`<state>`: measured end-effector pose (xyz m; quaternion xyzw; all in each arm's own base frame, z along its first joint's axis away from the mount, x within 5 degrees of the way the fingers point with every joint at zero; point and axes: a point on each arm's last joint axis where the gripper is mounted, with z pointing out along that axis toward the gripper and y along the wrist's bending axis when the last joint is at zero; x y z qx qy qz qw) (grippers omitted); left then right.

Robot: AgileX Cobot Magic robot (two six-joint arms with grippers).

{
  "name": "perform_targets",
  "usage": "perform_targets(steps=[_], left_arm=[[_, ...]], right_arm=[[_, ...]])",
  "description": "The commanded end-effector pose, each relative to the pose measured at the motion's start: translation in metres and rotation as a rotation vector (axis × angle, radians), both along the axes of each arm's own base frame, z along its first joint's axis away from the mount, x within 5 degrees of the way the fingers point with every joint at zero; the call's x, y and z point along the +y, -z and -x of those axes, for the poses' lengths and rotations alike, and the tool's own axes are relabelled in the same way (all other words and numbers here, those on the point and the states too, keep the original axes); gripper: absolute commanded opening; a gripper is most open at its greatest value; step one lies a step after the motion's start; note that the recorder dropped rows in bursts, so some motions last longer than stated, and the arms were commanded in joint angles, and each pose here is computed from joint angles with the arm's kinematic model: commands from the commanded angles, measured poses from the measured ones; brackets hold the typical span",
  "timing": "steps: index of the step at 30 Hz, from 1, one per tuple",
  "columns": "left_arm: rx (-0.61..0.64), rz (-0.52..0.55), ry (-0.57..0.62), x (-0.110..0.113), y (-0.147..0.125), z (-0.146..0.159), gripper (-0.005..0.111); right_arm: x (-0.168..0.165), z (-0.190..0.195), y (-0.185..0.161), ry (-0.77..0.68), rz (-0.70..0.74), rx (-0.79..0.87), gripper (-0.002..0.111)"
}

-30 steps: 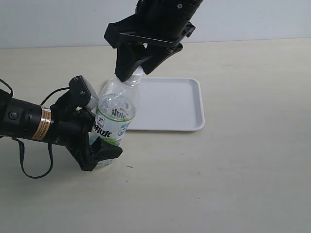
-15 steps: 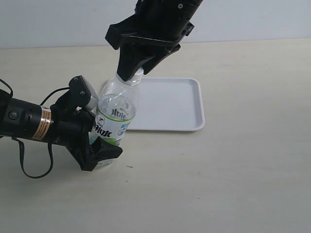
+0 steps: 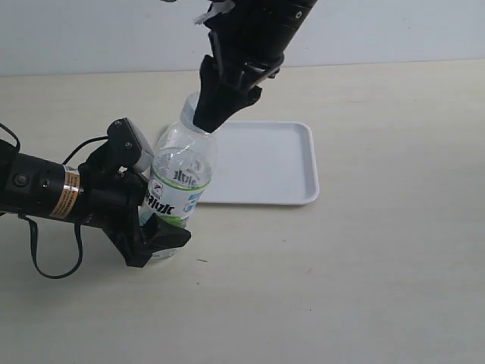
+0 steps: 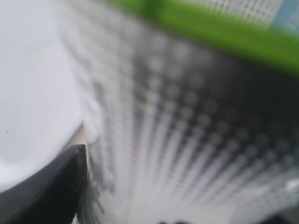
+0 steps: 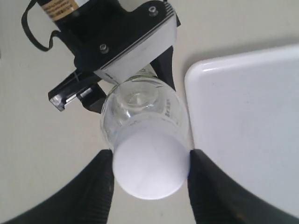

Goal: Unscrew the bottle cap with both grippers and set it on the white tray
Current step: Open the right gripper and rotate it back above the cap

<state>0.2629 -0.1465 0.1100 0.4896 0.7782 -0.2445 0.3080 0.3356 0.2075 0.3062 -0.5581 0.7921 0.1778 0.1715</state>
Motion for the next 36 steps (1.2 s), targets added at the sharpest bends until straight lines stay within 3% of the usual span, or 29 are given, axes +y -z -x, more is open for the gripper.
perform_targets(steps=[1, 11, 25, 36], left_arm=[[0.003, 0.031, -0.021, -0.0023, -0.0053, -0.0014, 0.000], [0.007, 0.046, -0.019, -0.0033, -0.0062, -0.0011, 0.000], [0.011, 0.036, -0.009, -0.0032, -0.0011, -0.0010, 0.000], [0.010, 0.040, -0.005, -0.0035, -0.0013, -0.0009, 0.000]], right_arm=[[-0.0024, -0.0008, -0.0005, -0.189, 0.050, -0.118, 0.000], [-0.0030, -0.0010, -0.0002, -0.628, 0.096, -0.345, 0.000], [-0.0030, -0.0010, -0.0002, -1.056, 0.133, -0.563, 0.000], [-0.0035, -0.0013, 0.0000, -1.116, 0.146, -0.592, 0.000]])
